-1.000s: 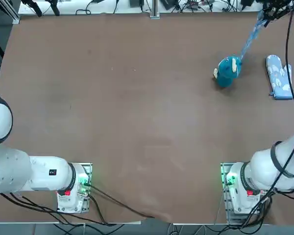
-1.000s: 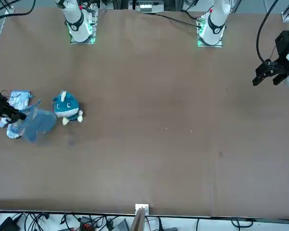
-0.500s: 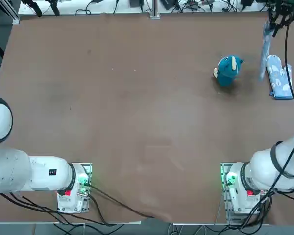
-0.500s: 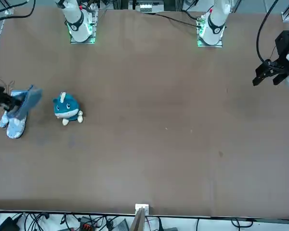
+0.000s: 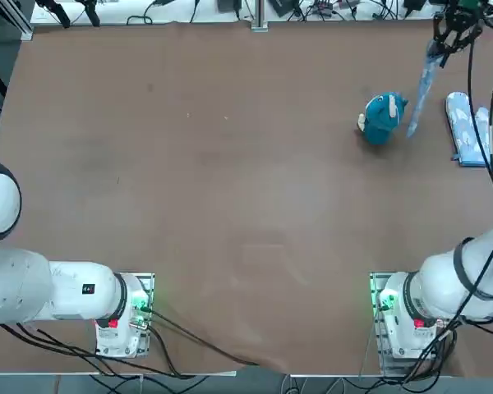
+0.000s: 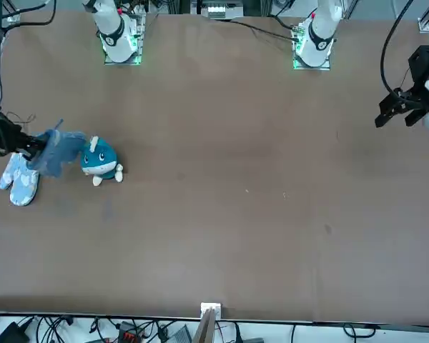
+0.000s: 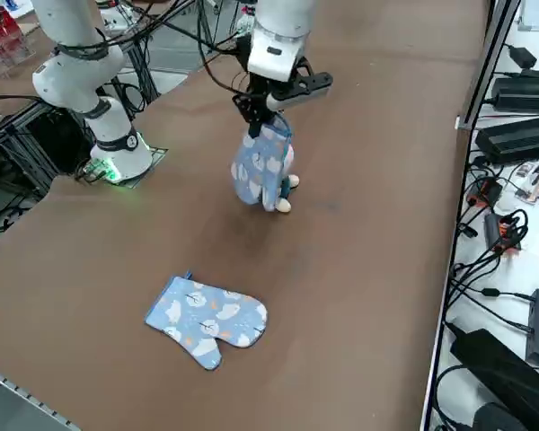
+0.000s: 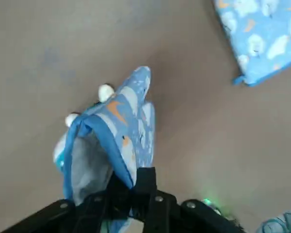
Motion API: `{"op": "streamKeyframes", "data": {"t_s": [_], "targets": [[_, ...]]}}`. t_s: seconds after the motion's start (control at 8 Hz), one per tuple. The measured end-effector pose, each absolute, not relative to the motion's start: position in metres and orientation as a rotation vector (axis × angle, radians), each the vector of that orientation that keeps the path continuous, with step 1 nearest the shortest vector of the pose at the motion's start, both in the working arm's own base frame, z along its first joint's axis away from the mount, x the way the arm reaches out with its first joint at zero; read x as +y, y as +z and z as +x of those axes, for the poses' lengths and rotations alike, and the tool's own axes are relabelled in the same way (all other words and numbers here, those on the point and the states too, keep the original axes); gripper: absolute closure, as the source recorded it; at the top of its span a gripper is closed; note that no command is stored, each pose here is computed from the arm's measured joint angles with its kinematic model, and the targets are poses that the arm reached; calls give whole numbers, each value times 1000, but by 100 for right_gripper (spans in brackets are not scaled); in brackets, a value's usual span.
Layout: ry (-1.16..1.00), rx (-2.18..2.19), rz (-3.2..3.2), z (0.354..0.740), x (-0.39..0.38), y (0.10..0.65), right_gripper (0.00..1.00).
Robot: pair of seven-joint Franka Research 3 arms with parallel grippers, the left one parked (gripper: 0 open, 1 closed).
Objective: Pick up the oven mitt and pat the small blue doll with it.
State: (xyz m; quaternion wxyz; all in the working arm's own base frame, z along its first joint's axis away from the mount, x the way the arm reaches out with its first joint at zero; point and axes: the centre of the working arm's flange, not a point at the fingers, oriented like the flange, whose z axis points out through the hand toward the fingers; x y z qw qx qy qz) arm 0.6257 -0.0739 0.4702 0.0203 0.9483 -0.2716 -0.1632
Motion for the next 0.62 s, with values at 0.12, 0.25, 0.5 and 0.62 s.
{"op": "streamKeyframes", "data": {"t_s": [0.12, 0.25, 0.5, 0.62], "targets": [[-455, -845, 2963, 632, -71, 469, 96], [-395, -853, 2977, 638, -74, 468, 96], [-313, -850, 2982, 646, -86, 464, 96], [-301, -799, 2959, 644, -101, 464, 96]]}}
